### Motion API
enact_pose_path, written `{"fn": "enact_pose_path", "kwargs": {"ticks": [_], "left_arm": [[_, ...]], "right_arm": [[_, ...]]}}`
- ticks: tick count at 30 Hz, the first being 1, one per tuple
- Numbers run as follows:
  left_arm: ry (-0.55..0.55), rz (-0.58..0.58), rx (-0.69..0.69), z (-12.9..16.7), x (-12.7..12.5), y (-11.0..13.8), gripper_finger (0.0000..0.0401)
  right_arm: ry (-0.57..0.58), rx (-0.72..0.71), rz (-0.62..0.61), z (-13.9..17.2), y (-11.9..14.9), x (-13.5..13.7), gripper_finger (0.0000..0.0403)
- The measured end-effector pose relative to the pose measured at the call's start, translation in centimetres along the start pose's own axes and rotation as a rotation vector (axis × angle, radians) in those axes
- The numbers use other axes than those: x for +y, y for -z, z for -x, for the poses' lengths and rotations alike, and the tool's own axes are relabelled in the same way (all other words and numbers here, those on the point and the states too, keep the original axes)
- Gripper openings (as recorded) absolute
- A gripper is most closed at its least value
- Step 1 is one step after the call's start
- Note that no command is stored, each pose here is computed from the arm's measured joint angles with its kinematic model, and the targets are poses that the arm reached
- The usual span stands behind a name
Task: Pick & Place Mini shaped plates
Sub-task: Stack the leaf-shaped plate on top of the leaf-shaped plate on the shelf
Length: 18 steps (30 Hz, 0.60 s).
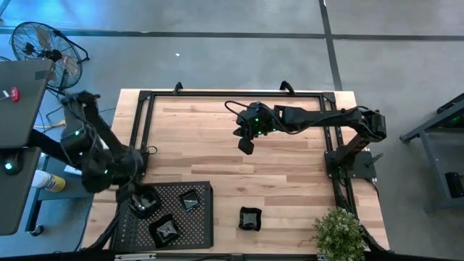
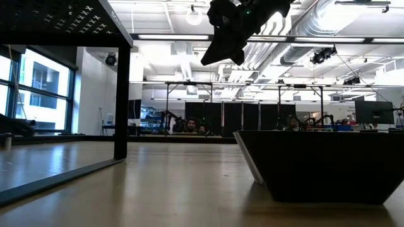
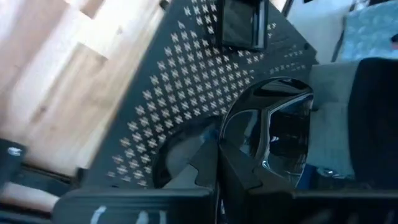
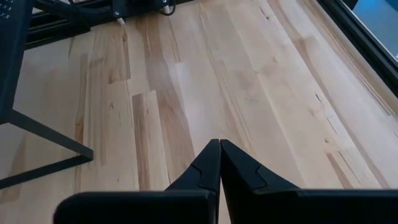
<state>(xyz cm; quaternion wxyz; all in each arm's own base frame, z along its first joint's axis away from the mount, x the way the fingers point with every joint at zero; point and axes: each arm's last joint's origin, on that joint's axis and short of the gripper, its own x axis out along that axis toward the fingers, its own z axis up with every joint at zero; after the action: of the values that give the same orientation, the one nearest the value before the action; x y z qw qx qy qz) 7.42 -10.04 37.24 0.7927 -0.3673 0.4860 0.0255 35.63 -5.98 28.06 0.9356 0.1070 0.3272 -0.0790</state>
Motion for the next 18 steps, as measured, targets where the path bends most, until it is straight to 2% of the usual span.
{"fn": "enact_pose_path", "kwargs": {"ticks": [8,15,18], "left_arm": [[-0.041,0.06,0.016,-2.0,0.7,3.2,0.0],[-0.1,0.132,-0.009,-2.8,1.7,4.0,0.0],[-0.119,0.151,0.023,-3.0,1.9,4.2,0.0002]], "right_arm": [[0.0,0.0,0.018,0.0,0.0,0.0,0.0004],[0.0,0.0,0.017,0.0,0.0,0.0,0.0003],[0.0,0.0,0.017,0.0,0.0,0.0,0.0003]]}}
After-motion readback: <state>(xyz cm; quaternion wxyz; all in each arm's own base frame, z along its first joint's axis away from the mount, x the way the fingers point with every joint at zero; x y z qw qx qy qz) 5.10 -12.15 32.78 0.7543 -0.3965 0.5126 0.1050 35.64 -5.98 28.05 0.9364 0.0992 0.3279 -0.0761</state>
